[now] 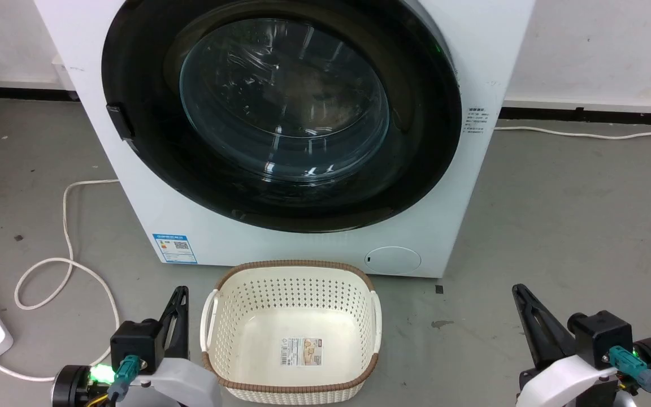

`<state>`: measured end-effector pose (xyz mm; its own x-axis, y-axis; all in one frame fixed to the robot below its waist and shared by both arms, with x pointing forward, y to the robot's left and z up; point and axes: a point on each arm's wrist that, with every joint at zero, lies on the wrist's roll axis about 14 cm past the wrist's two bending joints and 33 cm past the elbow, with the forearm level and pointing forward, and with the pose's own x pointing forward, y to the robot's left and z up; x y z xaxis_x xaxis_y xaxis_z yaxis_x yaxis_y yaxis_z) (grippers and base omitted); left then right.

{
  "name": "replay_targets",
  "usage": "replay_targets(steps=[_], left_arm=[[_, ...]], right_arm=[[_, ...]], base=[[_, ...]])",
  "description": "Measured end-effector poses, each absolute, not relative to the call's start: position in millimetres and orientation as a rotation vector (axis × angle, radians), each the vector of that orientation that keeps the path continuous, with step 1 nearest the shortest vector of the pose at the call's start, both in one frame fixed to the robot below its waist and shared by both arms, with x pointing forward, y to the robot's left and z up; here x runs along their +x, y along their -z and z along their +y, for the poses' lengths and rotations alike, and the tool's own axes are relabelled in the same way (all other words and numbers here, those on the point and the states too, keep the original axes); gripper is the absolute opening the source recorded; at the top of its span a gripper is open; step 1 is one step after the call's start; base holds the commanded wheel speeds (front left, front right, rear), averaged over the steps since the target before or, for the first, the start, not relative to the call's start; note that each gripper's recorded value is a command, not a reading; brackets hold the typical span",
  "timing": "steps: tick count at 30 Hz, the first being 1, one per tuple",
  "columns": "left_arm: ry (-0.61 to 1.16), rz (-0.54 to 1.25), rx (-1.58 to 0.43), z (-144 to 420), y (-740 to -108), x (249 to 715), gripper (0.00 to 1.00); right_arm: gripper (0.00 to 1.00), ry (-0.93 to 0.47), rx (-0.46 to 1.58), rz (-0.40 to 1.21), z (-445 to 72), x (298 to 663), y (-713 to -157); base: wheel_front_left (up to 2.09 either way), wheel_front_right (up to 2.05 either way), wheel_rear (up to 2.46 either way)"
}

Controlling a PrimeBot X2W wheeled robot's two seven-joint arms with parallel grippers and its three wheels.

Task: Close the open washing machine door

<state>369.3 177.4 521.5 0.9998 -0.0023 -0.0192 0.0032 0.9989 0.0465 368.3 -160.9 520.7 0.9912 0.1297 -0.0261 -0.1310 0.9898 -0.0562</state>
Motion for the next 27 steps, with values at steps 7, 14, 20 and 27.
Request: replay_targets(steps=[7,14,20,27], left_arm=[[0.003,0.019,0.047,177.4,-521.5,369.3,0.00],[0.003,0.019,0.047,177.3,-521.5,369.3,0.00],[0.002,0.019,0.047,177.6,-521.6,369.3,0.00],[0.002,0.019,0.047,177.6,-521.6,369.3,0.00]], right_arm=[[0.00,-0.131,-0.058,0.022,-161.0,368.3,-520.8],[0.00,-0.131,-0.058,0.022,-161.0,368.3,-520.8],[0.00,-0.131,-0.058,0.022,-160.8,368.3,-520.8],[0.00,-0.131,-0.058,0.022,-160.8,368.4,-520.8]], base=[[0.00,0.00,0.00],[0.00,0.00,0.00],[0.00,0.00,0.00],[0.00,0.00,0.00]])
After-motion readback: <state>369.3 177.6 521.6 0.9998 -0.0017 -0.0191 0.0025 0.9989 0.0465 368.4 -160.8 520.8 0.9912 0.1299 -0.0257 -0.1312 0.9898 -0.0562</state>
